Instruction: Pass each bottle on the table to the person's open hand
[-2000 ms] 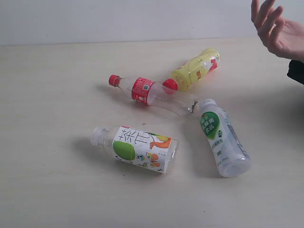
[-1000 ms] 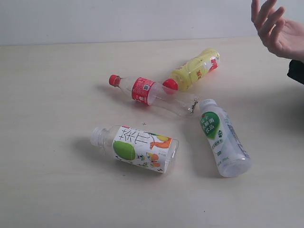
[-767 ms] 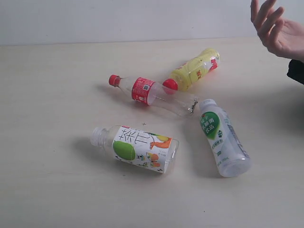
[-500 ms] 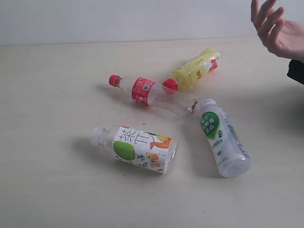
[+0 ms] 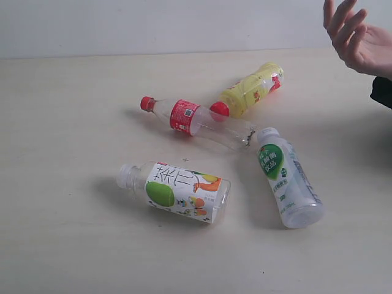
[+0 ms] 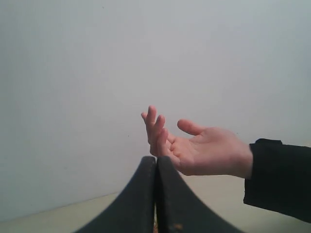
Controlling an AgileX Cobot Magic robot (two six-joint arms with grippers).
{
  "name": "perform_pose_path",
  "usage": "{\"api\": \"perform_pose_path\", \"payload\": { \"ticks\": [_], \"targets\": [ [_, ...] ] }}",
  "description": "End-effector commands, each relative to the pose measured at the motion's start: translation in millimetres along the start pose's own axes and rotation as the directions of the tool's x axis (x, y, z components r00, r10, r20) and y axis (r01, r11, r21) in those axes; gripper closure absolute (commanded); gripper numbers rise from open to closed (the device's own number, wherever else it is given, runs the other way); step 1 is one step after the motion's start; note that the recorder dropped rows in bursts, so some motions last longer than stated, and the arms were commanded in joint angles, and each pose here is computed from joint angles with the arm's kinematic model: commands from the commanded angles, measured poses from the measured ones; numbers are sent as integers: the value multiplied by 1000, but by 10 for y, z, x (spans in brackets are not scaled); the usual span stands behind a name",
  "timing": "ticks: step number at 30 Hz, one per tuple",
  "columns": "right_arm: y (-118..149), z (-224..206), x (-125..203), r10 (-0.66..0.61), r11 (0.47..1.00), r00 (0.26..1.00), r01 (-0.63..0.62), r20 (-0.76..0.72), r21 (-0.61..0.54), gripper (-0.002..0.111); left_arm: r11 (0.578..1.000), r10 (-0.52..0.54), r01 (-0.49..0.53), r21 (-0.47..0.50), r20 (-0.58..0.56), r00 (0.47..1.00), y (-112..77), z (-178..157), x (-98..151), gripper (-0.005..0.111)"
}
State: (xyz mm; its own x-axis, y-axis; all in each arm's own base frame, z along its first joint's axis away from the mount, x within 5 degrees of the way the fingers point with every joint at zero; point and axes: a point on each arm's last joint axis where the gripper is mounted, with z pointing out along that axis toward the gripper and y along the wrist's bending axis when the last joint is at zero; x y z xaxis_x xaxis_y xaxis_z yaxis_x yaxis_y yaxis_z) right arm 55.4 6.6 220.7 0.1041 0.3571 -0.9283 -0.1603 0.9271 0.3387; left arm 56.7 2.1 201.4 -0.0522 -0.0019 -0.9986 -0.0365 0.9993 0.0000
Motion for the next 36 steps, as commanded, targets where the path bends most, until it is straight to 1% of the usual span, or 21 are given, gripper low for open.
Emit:
{"api": "perform_pose_path", "payload": {
  "ticks": [1,3,6,10,11,13,15,16,18,19,21,24,26,29,31,33,36],
  "targets": [
    [12,-7,-29,-7,1000,999,8,46,-16,108,1000,0,0,-1,7,1000,1,-3,2,107],
    [19,-8,-45,-4,1000,998,6,64,-24,108,1000,0,0,-1,7,1000,1,-3,2,107],
    [54,-17,-120,73,995,987,-64,142,-73,108,1000,0,0,-1,7,1000,1,-3,2,107],
    [131,-65,-284,198,969,935,-141,296,-202,108,1000,0,0,-1,7,1000,1,-3,2,107],
    [141,-76,-307,216,963,924,-149,315,-222,108,1000,0,0,-1,7,1000,1,-3,2,107],
    [151,-48,-331,219,964,929,-158,298,-215,108,1000,0,0,-1,7,1000,1,-3,2,107],
    [187,29,-422,191,972,947,-145,257,-186,108,1000,0,0,-1,7,1000,1,-3,2,107],
    [206,82,-448,154,979,962,-117,225,-168,108,1000,0,0,-1,7,1000,1,-3,2,107],
    [250,209,-505,41,991,989,-22,142,-131,108,1000,0,0,-1,7,1000,1,-3,2,107],
    [270,265,-541,11,992,994,2,112,-122,108,1000,0,0,-1,7,1000,1,-3,2,107],
    [290,415,-560,14,994,1000,-12,24,-106,108,1000,0,0,-1,7,1000,1,-3,2,107],
    [313,626,-566,8,995,998,-15,-65,-97,108,1000,0,0,-1,7,1000,1,-3,2,107],
    [313,767,-569,-5,997,993,-4,-120,-79,108,1000,0,0,-1,7,1000,1,-3,2,107],
    [295,982,-609,-20,1000,979,17,-203,-19,108,1000,0,0,-1,7,1000,1,-3,2,107],
    [267,1112,-647,-69,996,963,79,-259,30,108,1000,0,0,-1,7,1000,1,-3,2,107],
    [210,1243,-712,-96,983,940,141,-328,117,108,1000,0,0,-1,7,1000,1,-3,2,107],
    [149,1410,-815,-178,943,888,277,-423,185,108,1000,0,0,-1,7,1000,1,-3,2,107]
  ]
}}
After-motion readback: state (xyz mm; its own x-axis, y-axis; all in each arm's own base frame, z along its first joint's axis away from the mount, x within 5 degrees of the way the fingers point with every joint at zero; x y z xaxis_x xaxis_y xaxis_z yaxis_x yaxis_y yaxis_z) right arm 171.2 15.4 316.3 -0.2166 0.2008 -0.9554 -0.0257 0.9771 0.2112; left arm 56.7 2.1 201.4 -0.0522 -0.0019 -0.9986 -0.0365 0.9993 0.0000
